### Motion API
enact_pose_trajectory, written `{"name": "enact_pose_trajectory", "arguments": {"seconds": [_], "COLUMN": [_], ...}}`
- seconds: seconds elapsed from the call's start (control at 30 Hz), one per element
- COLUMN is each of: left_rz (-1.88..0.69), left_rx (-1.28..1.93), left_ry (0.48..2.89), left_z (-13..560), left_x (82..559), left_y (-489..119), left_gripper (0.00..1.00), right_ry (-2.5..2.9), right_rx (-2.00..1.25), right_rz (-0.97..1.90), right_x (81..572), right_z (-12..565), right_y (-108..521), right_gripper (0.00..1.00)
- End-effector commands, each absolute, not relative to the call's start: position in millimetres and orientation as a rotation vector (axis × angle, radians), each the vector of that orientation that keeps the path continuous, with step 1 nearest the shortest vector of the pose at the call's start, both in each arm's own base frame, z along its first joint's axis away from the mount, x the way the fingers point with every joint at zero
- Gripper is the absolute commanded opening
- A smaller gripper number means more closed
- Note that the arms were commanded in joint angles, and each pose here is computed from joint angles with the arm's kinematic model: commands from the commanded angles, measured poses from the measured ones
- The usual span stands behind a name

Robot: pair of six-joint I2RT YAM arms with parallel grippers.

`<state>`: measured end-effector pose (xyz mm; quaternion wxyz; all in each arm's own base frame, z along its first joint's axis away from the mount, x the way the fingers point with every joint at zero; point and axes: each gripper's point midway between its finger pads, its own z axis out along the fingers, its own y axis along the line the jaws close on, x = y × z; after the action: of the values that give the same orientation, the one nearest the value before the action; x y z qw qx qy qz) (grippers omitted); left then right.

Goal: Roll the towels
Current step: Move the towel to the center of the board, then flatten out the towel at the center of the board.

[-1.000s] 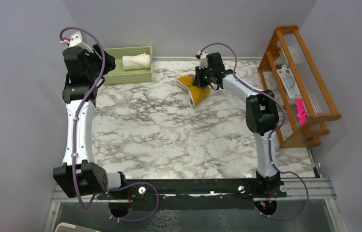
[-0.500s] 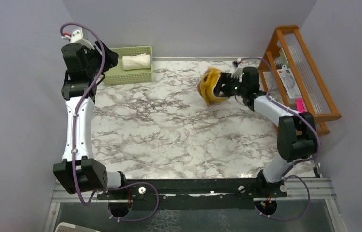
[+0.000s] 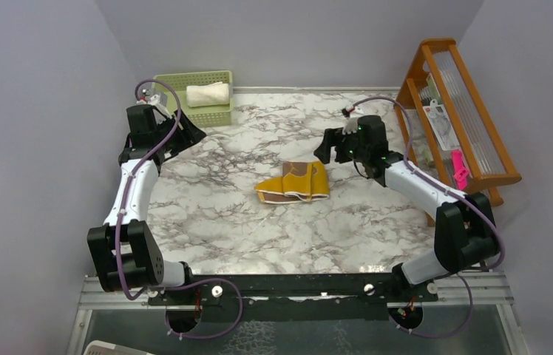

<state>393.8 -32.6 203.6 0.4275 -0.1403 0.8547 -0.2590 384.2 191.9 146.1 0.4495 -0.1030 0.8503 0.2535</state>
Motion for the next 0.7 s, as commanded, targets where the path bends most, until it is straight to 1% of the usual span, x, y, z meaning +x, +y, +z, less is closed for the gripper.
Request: {"name": "enact_pose_trajectory", "arguments": {"seconds": [0.0,0.03,0.1,0.2,0.33,0.53,0.67], "left_rz": [-0.668,-0.648,-0.618,-0.588,-0.565,-0.457,-0.417], "left_rx": [-0.273,-0.283,-0.296,-0.310,-0.307,-0.339,-0.315], "left_ry": [2.090,2.110,2.151,2.175,2.186,2.217,2.233], "left_z": [210.0,198.7,172.8,150.3,143.0,124.8,115.7], "left_x": [390.4,387.2,379.0,374.3,377.1,368.4,368.4], "left_y": [-44.7,-42.5,-40.0,-36.0,-32.9,-19.1,-14.8], "left_gripper": [0.60,0.60,0.59,0.59,0.58,0.57,0.57], "right_ry": [2.076,2.069,2.098,2.204,2.262,2.251,2.328], "right_rx": [-0.558,-0.642,-0.708,-0.686,-0.625,-0.646,-0.639], "right_rz": [0.433,0.389,0.351,0.331,0.312,0.383,0.424], "right_x": [380.0,369.1,356.2,345.1,334.0,320.3,312.2], "right_z": [147.4,143.3,131.1,108.0,92.7,93.0,77.8], "right_y": [236.0,255.4,272.4,272.5,260.3,261.7,263.3], "right_gripper": [0.79,0.79,0.78,0.76,0.75,0.75,0.75]}}
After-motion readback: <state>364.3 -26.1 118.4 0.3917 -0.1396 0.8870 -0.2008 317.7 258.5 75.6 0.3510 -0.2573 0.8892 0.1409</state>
